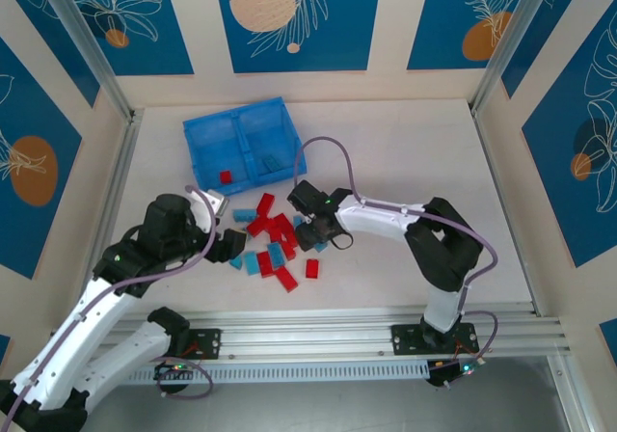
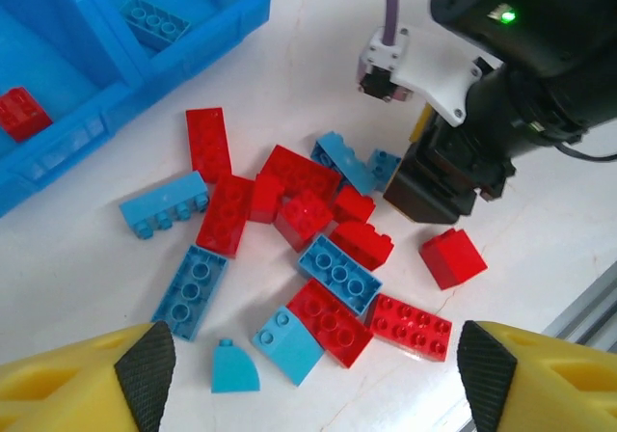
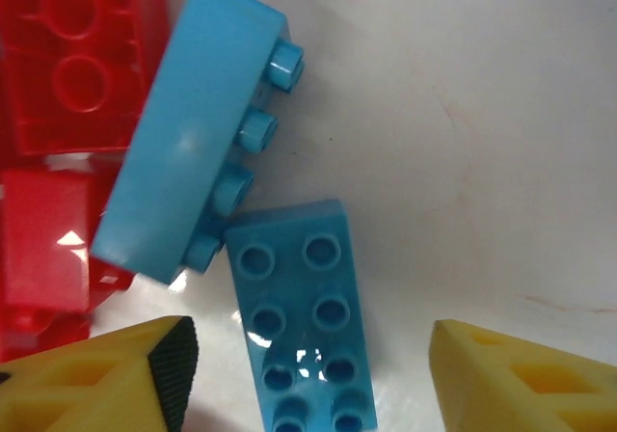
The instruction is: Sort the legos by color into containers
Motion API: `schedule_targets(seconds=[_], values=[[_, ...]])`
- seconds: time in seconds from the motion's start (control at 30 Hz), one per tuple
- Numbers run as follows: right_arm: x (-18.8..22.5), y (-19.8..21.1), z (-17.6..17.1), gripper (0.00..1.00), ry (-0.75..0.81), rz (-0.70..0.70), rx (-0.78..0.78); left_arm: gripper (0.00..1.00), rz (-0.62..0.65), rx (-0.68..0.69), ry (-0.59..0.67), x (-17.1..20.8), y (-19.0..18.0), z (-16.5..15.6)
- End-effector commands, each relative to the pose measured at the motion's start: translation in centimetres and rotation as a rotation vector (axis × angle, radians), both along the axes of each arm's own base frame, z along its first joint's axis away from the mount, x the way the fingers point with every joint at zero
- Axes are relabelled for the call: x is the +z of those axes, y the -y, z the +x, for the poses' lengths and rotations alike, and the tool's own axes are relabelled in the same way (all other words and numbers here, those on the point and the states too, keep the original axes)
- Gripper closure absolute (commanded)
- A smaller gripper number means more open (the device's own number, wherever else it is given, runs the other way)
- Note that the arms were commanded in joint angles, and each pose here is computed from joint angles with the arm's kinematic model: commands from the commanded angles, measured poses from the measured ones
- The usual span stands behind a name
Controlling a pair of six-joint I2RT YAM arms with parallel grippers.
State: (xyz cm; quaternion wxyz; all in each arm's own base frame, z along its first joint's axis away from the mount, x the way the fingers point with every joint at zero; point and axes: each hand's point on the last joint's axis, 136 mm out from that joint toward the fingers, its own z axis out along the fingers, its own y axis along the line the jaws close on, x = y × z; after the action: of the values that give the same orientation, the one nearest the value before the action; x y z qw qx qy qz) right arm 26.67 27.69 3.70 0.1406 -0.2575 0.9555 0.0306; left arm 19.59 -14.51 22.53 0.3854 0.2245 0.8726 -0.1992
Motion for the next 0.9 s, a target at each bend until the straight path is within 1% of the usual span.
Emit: schedule_targets(seconds=[0.0, 0.07, 0.17, 0.23, 0.27, 0.33, 0.4, 0.5, 0.57, 0.67, 0.77, 0.87], values=[[-0.2, -1.0, 0.8, 0.42, 0.000, 0.006, 0.006, 0.12, 0.009, -0.044, 0.022, -0.4, 0.3, -0.4], [-1.0, -0.9, 0.8, 0.49, -0.020, -0.016, -0.002, 0.01, 0.010, -0.041, 0.021, -0.7, 0.3, -0.3], [-1.5, -0.6, 0.6, 0.60, -0.031, -0.029, -0.026, 0.00, 0.029, -0.017, 0.030, -0.8, -0.1, 0.0], [-1.1, -0.4, 0.5, 0.69, -0.025, -0.022, -0.038, 0.00, 0.041, -0.001, 0.038, -0.8, -0.5, 0.2], [-0.5, -0.2, 0.6, 0.71, -0.009, -0.024, -0.052, 0.00, 0.045, 0.006, 0.043, -0.7, -0.6, 0.3], [1.5, 0.1, 1.0, 0.72, 0.049, -0.018, -0.069, 0.00, 0.047, 0.023, 0.056, -0.5, -0.9, 0.3], [4.6, 0.1, 1.5, 0.72, 0.127, 0.010, -0.079, 0.00, 0.048, 0.042, 0.072, -0.2, -1.3, 0.4], [10.5, -0.8, 2.4, 0.72, 0.270, 0.102, -0.060, 0.00, 0.041, 0.073, 0.115, 0.6, -2.0, 0.4], [14.9, -2.1, 3.2, 0.72, 0.380, 0.183, -0.029, 0.00, 0.037, 0.104, 0.152, 1.2, -2.7, 0.4], [20.0, -4.0, 5.5, 0.72, 0.529, 0.288, -0.008, 0.00, 0.033, 0.154, 0.202, 2.0, -3.7, 0.3], [23.1, -6.0, 9.1, 0.72, 0.621, 0.343, -0.018, 0.00, 0.034, 0.190, 0.235, 2.5, -4.6, 0.1], [22.8, -7.7, 13.8, 0.72, 0.654, 0.322, -0.037, 0.00, 0.034, 0.213, 0.249, 2.7, -5.1, 0.0]])
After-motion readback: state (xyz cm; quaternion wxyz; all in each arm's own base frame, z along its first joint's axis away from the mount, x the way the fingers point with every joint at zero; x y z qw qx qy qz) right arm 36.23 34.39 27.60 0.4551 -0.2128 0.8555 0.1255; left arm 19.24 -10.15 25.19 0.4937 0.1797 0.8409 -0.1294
